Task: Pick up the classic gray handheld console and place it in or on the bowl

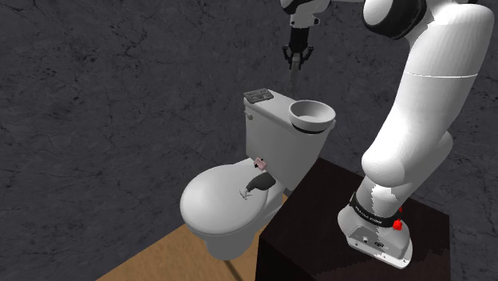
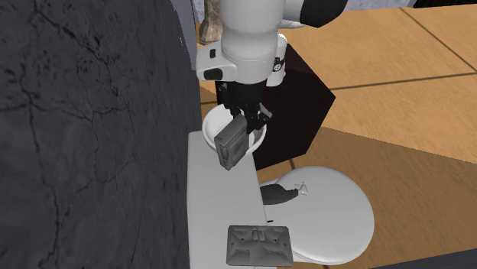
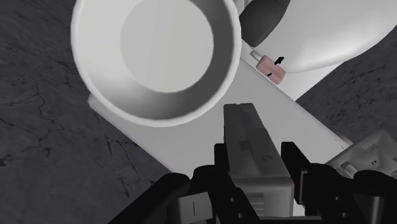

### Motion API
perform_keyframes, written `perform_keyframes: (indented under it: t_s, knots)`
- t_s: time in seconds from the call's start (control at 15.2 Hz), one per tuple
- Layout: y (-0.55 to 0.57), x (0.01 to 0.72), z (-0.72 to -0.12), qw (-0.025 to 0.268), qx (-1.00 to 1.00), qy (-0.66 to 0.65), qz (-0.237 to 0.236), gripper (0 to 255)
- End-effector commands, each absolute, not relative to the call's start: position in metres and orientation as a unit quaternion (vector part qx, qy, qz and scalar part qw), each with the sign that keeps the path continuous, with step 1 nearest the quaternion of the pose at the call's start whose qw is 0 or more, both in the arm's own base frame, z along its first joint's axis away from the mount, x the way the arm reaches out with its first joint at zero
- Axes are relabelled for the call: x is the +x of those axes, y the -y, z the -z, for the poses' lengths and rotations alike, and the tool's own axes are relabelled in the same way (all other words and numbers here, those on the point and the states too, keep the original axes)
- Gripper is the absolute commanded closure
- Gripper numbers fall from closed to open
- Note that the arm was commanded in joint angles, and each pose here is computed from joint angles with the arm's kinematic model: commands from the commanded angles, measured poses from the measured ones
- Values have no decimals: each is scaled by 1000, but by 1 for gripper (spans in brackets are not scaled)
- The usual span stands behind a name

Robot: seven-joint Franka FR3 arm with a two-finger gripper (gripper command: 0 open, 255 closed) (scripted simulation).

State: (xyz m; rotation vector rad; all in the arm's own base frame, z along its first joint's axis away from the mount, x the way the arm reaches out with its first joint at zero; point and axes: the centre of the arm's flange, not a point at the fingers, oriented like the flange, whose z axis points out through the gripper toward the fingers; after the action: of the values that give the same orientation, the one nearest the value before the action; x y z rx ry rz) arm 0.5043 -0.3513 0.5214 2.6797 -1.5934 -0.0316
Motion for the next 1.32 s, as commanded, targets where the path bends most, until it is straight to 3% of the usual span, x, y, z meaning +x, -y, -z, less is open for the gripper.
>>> perform_keyframes:
  t_s: [0.0,0.79,1.25]
  knots:
    - [350,504,-527,12,859,511,10,255]
    - [297,362,-571,12,859,511,10,255]
    - [297,362,-534,12,859,511,10,255]
